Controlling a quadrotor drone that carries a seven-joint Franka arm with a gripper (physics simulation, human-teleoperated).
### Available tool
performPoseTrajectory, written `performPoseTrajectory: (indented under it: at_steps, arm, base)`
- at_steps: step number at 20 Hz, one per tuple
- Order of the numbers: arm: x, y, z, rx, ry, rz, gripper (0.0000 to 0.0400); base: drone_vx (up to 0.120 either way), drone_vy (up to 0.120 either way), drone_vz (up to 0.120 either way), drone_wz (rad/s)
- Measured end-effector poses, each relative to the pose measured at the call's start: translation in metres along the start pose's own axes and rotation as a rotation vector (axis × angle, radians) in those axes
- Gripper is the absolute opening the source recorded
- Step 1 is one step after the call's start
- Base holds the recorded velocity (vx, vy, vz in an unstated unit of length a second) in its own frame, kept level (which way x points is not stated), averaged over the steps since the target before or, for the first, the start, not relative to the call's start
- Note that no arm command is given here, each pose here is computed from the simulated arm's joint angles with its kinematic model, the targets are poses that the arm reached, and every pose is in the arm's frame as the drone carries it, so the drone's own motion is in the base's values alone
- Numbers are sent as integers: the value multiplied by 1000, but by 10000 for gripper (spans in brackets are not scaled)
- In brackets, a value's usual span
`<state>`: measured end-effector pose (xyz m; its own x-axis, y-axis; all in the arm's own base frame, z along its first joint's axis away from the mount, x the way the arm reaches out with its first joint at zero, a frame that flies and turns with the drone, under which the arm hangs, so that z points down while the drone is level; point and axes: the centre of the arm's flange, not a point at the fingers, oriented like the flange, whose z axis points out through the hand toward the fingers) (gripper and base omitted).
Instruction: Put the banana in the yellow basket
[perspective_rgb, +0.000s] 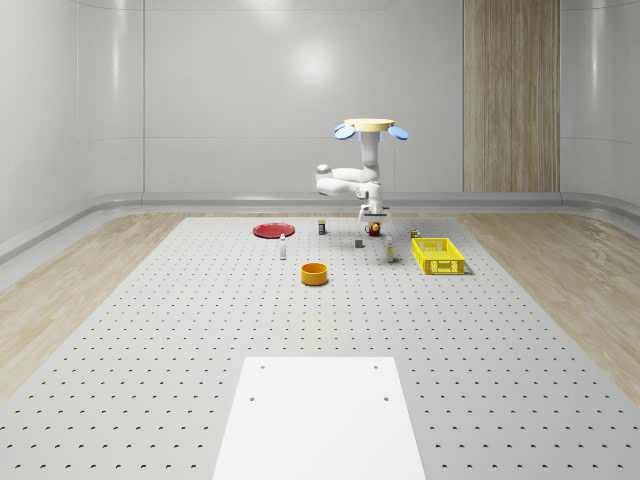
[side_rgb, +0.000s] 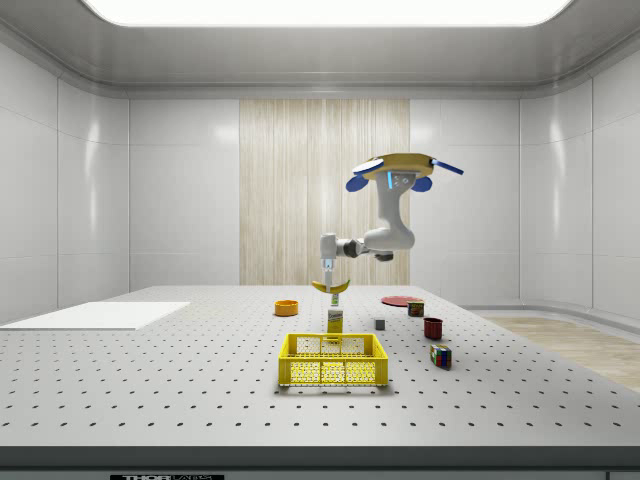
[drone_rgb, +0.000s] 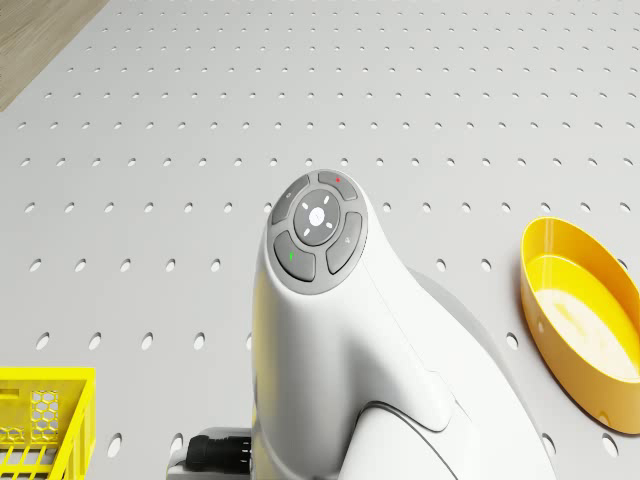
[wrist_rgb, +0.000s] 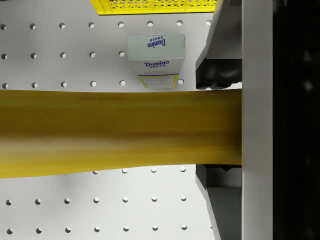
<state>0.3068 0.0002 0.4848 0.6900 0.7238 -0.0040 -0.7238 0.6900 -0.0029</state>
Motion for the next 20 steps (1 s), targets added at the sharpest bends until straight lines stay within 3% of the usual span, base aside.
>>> performPoseTrajectory:
  at_steps: [20]
  arm:
    - [0, 0, 0, 0, 0, 0, 193]
  base:
    - [0, 120, 0, 0]
